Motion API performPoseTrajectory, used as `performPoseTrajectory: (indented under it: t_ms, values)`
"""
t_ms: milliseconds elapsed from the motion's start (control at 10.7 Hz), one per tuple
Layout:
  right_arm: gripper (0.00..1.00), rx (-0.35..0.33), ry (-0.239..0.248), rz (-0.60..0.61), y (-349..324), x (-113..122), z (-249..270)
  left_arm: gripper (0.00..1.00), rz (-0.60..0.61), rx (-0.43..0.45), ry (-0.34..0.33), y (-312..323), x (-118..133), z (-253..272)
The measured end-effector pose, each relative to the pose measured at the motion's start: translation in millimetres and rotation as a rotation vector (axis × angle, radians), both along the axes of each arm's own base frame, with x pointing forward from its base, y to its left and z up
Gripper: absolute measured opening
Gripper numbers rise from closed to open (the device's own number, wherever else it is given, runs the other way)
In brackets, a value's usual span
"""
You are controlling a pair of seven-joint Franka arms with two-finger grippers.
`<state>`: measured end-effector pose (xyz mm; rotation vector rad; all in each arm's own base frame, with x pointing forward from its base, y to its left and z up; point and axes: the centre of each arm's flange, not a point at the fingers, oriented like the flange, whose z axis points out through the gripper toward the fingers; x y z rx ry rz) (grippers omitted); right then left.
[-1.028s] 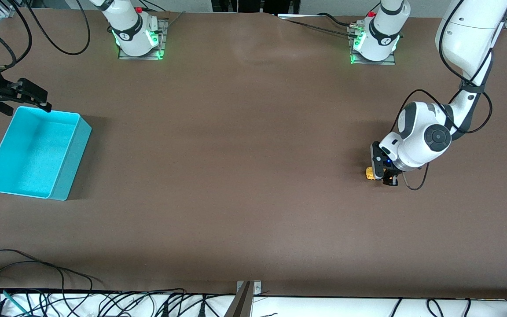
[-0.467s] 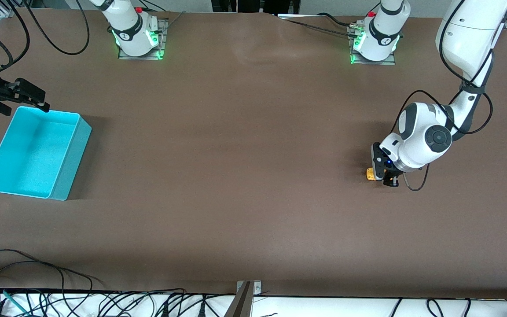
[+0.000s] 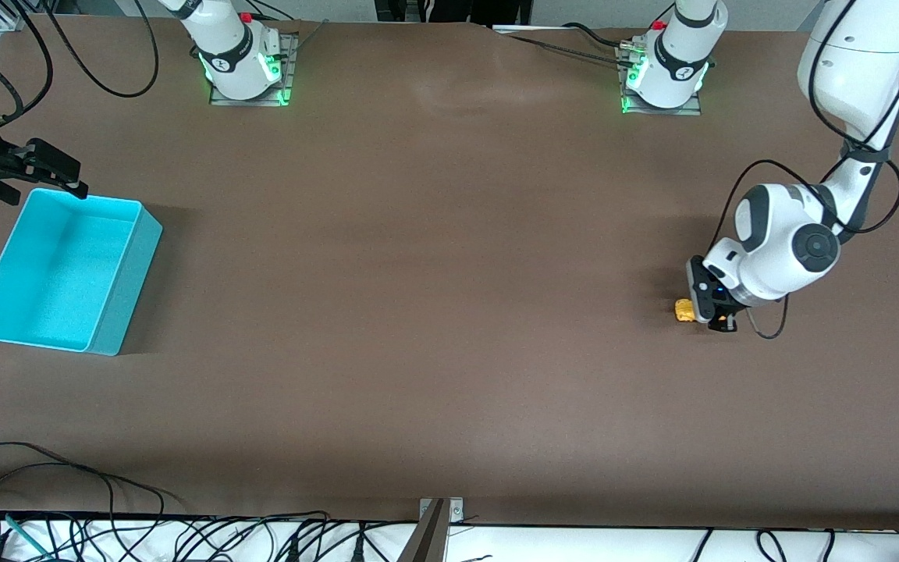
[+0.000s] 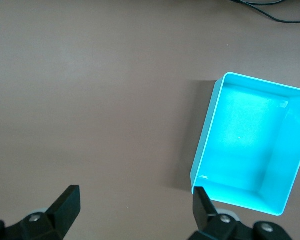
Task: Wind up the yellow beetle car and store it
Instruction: 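Drag the car backward along the table with the left gripper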
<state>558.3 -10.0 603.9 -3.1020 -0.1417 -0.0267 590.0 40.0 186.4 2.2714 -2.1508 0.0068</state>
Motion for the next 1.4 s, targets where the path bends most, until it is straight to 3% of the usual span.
performPoseTrajectory:
  t_ms: [841, 1402]
  values:
    - [1.00, 0.000, 0.000, 0.000, 0.0, 0.0, 0.0, 0.44, -0.055, -0.014, 0.034, 86.6, 5.8, 0.7]
    - [1.00, 0.000, 0.000, 0.001, 0.0, 0.0, 0.0, 0.44, -0.080, -0.015, 0.018, 142.0, 4.9, 1.3]
